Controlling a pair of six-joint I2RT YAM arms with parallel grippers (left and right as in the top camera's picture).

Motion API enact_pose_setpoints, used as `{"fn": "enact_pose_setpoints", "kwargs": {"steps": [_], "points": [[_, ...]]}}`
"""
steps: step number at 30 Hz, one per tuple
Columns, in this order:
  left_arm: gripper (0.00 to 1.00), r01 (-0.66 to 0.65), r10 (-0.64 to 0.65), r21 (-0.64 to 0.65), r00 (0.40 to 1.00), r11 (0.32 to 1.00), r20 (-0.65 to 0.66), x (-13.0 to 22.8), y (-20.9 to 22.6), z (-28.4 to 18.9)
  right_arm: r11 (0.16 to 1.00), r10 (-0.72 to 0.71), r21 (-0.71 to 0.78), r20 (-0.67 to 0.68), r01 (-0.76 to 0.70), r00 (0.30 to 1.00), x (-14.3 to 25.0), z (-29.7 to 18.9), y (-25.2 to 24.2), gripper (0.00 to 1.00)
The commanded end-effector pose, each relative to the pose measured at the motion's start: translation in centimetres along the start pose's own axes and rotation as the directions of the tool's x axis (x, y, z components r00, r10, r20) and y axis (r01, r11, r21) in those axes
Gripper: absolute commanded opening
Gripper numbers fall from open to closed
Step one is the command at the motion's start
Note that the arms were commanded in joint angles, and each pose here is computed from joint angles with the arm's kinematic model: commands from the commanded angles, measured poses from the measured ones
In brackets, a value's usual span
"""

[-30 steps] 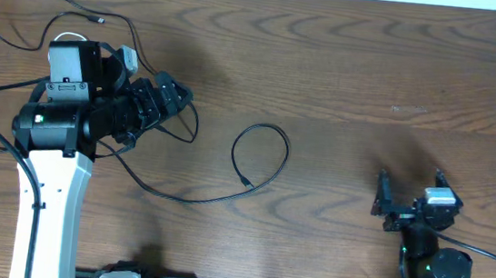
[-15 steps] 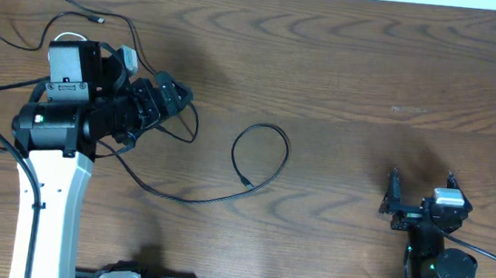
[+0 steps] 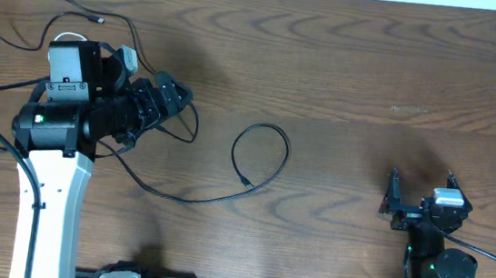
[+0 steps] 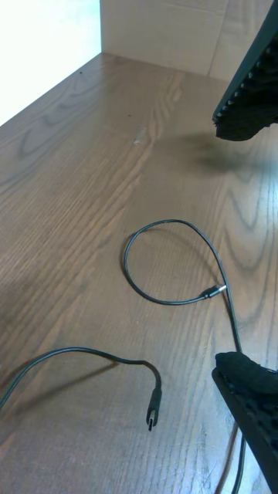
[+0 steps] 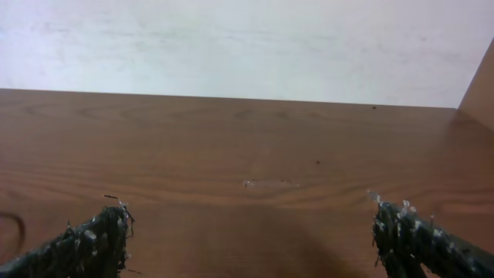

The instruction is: Untangle cables

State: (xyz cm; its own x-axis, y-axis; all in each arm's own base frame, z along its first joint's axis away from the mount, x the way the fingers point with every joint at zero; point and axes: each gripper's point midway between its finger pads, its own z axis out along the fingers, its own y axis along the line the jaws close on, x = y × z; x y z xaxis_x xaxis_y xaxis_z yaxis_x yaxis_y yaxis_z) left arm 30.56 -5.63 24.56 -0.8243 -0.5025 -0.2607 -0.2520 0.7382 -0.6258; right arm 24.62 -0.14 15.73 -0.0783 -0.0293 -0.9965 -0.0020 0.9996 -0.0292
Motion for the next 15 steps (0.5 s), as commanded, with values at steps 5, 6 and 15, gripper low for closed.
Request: {"fn": "enact_pose_setpoints", "kwargs": {"steps": [5,6,15], "points": [[0.93,-0.028,0.028,0.014,1.000,1.000,0.005,0.1,-0.4,-0.3,1.000,-0.011,0.015,0.001,0.011,1.000,0.1,0.0,-0.3,0.99],[0.93,-0.028,0.028,0.014,1.000,1.000,0.005,0.1,-0.4,-0.3,1.000,-0.011,0.015,0.001,0.011,1.000,0.1,0.0,-0.3,0.99],[0.93,-0.041,0.048,-0.115,0.997,0.992,0.059,-0.8,1.8,-0.5,1.000,-0.011,0.015,0.001,0.011,1.000,0.1,0.0,-0.3,0.99]]}}
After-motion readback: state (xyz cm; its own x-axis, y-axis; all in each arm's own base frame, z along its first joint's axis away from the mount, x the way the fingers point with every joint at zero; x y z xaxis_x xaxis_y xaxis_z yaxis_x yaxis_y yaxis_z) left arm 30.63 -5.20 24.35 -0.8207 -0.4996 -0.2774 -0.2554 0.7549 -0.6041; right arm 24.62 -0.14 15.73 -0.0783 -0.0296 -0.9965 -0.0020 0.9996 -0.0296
